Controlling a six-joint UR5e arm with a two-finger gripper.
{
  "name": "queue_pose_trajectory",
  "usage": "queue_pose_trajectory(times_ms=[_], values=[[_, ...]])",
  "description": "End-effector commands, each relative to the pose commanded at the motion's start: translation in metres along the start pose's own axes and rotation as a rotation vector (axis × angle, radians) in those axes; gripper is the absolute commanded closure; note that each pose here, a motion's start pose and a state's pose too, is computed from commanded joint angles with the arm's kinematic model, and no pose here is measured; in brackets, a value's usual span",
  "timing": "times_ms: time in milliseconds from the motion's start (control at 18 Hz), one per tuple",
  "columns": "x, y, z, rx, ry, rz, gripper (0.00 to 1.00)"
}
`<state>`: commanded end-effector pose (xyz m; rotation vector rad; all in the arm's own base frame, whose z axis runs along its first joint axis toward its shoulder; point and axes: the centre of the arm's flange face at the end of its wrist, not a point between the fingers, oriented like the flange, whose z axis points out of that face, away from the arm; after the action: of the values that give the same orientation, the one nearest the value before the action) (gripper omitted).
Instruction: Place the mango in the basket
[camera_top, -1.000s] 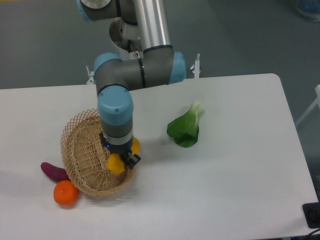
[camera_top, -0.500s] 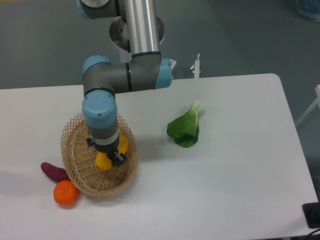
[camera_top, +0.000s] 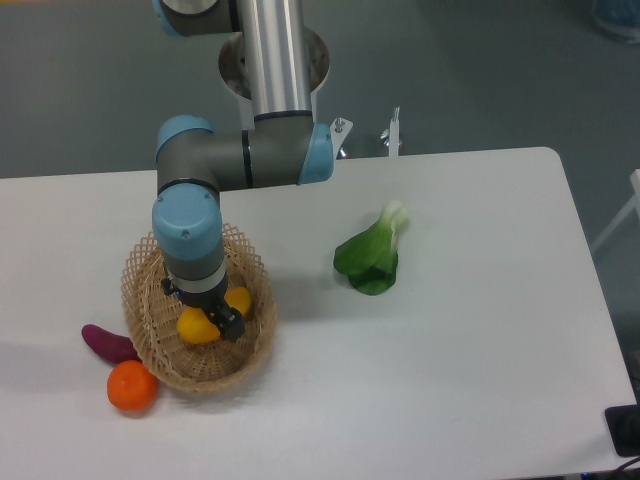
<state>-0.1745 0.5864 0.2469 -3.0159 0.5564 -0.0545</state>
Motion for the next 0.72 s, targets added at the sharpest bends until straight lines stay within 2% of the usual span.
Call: queue_pose_trajectory(times_ms=[111,444,611,722], values=[[-0.011,0.007,-0.007,0.008,-0.009,-0.019,0.0],[-0.085,0.053,-0.057,0.078,-0.078,-0.151,0.0],[-0.13,0.089,-0.078,0.087,-0.126,-0.219,0.0],[-0.152,0.103,-0.087,0.091,-0.149,-0.216,0.0]])
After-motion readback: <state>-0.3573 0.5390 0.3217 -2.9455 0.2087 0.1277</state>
